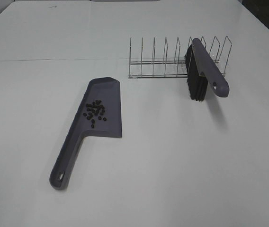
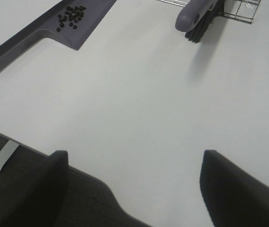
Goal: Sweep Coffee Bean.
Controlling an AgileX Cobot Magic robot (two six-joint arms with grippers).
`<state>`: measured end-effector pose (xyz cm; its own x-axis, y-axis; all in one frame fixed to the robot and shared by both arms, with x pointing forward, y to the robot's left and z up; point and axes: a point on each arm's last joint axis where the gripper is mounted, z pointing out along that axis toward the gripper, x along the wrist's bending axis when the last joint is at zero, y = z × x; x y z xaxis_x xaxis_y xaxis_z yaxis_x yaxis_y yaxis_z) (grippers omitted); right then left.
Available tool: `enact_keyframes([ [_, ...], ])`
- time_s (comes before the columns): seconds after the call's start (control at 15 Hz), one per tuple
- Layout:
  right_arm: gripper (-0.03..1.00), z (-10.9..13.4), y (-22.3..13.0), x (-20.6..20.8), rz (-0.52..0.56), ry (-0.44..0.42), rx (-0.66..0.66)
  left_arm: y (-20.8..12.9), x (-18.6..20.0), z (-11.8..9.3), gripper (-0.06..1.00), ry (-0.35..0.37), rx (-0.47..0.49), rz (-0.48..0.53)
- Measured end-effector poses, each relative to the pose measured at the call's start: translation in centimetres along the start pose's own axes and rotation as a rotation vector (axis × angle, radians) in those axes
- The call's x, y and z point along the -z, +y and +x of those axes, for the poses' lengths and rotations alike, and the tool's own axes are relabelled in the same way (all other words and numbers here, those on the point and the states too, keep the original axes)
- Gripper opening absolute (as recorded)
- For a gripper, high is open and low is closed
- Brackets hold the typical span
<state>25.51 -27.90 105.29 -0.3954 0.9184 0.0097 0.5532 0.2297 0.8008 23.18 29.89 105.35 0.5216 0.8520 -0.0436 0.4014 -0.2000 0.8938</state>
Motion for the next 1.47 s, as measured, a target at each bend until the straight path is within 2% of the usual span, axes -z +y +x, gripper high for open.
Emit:
enact_keyframes([
  [0.47, 0.68, 0.0, 0.0, 0.0, 0.000, 0.000, 0.000, 0.0, 0.0, 0.0, 0.72, 0.001, 0.000, 0.000],
  [0.6, 0.68, 0.0, 0.0, 0.0, 0.000, -0.006, -0.006, 0.0, 0.0, 0.0, 0.72, 0.031, 0.016, -0.002],
  [0.8, 0.68, -0.2, 0.0, 0.1, -0.013, -0.090, -0.065, 0.0, -0.1, -0.1, 0.72, 0.200, 0.100, -0.010],
  [1.0, 0.68, 0.2, -0.6, 1.1, -0.100, -0.159, -0.083, 0.1, -0.2, -0.2, 0.72, 0.354, 0.177, -0.017],
  [1.2, 0.68, 0.8, -1.3, 1.9, -0.177, -0.170, -0.075, 0.1, -0.2, -0.2, 0.72, 0.417, 0.208, -0.020],
  [1.47, 0.68, 0.8, -1.3, 2.0, -0.179, -0.170, -0.074, 0.1, -0.2, -0.2, 0.72, 0.424, 0.210, -0.021],
])
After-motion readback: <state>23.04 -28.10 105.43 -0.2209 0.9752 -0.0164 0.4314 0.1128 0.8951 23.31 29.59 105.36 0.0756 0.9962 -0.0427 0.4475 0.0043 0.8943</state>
